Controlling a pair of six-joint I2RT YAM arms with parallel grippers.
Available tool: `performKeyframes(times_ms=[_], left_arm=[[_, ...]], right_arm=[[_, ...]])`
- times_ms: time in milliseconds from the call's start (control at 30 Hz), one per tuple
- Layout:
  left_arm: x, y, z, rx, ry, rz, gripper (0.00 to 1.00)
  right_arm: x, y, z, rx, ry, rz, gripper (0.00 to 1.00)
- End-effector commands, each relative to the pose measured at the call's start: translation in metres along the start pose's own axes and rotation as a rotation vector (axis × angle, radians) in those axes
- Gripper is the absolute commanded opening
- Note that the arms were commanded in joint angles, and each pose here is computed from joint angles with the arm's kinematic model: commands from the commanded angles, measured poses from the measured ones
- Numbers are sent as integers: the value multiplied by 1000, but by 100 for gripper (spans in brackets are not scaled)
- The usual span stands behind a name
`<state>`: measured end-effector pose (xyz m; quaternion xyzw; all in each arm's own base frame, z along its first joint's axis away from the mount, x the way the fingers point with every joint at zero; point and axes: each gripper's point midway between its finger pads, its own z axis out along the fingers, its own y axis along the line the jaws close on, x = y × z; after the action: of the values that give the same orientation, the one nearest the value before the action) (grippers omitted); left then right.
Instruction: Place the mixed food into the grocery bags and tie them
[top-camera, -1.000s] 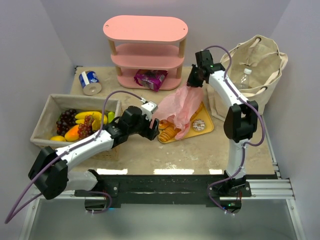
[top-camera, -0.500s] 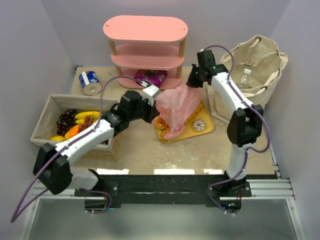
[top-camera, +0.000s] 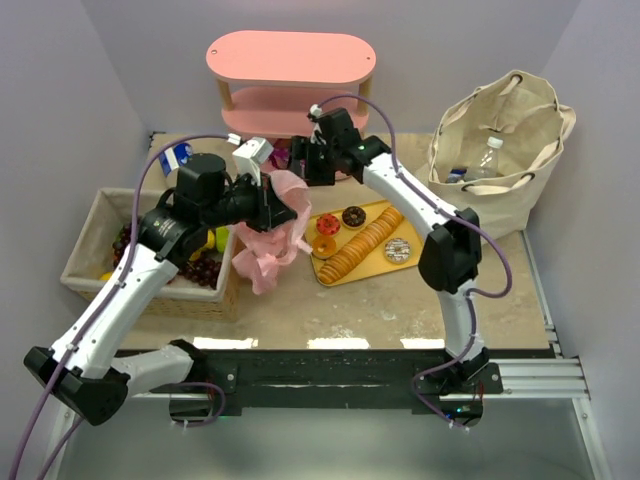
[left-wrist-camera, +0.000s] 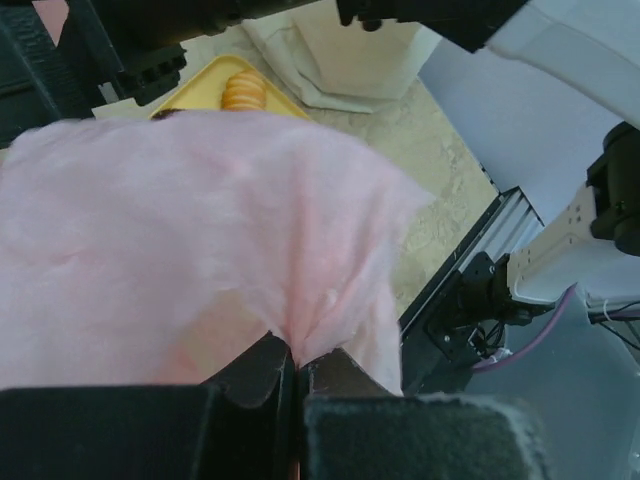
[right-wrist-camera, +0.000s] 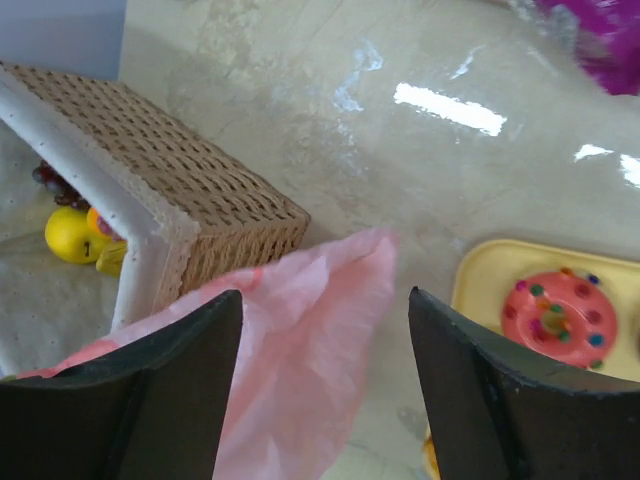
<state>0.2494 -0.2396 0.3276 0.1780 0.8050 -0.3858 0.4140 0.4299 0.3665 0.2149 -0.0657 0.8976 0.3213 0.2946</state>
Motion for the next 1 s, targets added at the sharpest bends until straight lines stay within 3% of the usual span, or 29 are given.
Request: performKeyframes(times_ms=[0, 133, 267, 400, 500, 533, 567, 633, 800, 967], left_arm=[[8, 2, -17, -72, 56, -201, 0], [2, 11, -12, -109, 63, -246, 0], [-9, 14, -2, -83, 56, -295, 0], [-17, 14, 4, -19, 47, -346, 0], [-21, 17, 5, 57, 31, -419, 0], [-28, 16, 4, 87, 6, -438, 0], [-30, 21, 3, 91, -2, -455, 0], [-30, 24, 2, 97, 3, -464, 0], [-30, 31, 3, 109, 17, -477, 0], [-35, 32, 2, 119, 9, -474, 0]], right_arm=[[-45, 22, -27, -85, -100, -24, 79], [-64, -14, -61, -12, -157, 44, 81], [-77, -27, -108, 71, -260, -35, 78], [-83, 18, -174, -67, -380, -144, 64], [-60, 33, -184, -179, -389, -183, 53], [-63, 60, -215, -288, -459, -225, 50], [-58, 68, -221, -336, -461, -208, 42], [-44, 90, -234, -432, -469, -232, 38], [-3, 135, -220, -530, -355, -297, 31], [29, 143, -177, -511, -220, -280, 27]])
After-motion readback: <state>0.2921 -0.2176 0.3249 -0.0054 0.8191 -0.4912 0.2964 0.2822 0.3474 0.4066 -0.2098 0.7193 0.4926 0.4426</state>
